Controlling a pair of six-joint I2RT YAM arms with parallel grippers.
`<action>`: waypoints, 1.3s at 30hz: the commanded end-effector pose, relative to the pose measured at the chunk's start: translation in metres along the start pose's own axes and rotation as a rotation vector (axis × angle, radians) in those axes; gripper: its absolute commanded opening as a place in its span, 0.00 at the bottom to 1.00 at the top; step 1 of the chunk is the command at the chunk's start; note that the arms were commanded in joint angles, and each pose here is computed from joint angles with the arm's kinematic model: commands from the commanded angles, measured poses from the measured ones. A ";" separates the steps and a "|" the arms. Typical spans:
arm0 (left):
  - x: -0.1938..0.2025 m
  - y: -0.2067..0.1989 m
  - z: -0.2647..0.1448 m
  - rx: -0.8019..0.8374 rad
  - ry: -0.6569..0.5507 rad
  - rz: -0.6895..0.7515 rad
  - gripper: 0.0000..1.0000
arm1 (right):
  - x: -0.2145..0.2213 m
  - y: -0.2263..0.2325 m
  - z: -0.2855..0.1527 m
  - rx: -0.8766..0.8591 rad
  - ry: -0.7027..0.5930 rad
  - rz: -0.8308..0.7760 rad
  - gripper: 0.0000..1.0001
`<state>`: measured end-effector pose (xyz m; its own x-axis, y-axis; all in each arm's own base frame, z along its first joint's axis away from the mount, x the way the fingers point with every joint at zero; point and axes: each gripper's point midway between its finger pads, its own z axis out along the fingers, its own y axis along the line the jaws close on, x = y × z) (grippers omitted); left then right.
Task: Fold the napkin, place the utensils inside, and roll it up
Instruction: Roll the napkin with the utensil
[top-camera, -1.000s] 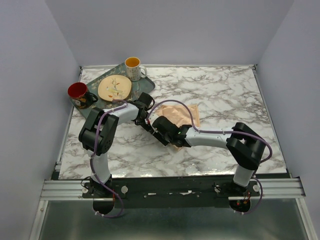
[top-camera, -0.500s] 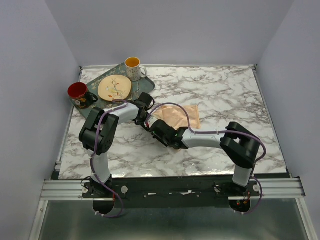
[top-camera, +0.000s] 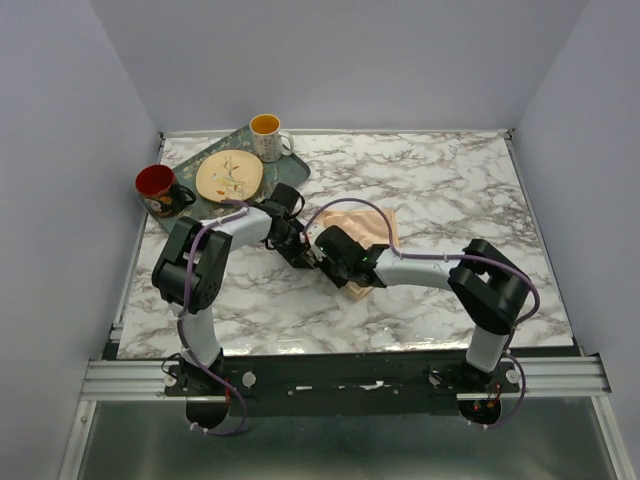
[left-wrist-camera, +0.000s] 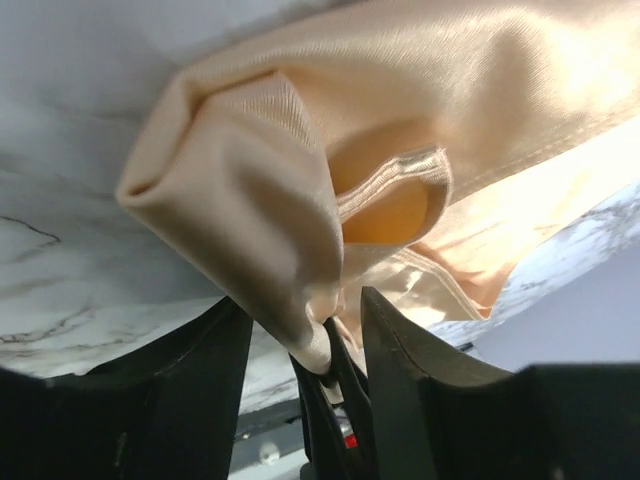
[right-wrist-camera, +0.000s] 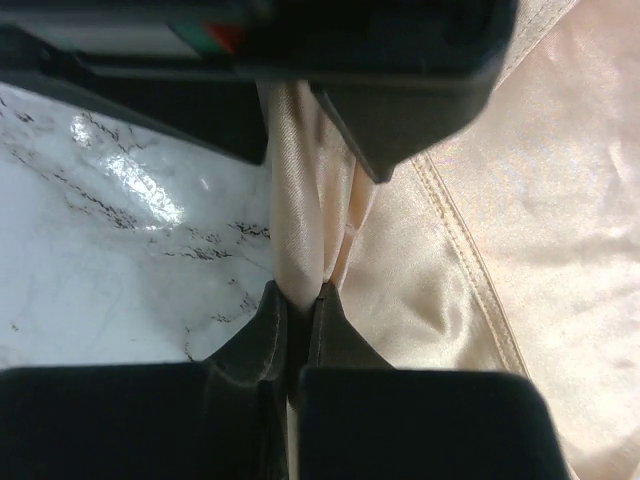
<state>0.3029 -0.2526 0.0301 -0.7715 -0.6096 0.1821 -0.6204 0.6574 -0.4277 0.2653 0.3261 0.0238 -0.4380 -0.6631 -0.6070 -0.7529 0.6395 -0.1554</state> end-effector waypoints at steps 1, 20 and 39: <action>-0.020 0.006 -0.009 0.045 -0.044 0.047 0.64 | 0.013 0.020 0.000 -0.187 0.012 0.049 0.01; -0.062 -0.003 -0.097 0.166 -0.258 0.289 0.97 | 0.013 0.038 -0.008 -0.664 0.039 0.379 0.01; -0.001 0.011 -0.049 0.299 -0.129 0.169 0.80 | 0.057 0.043 0.002 -0.863 0.142 0.691 0.01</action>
<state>0.2687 -0.2064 0.0556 -0.8580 -0.5132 -0.0197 -0.4058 0.7010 -0.5865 0.2332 0.3361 0.0199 -0.8543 -0.3302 -0.4015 -0.5067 0.3562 0.7851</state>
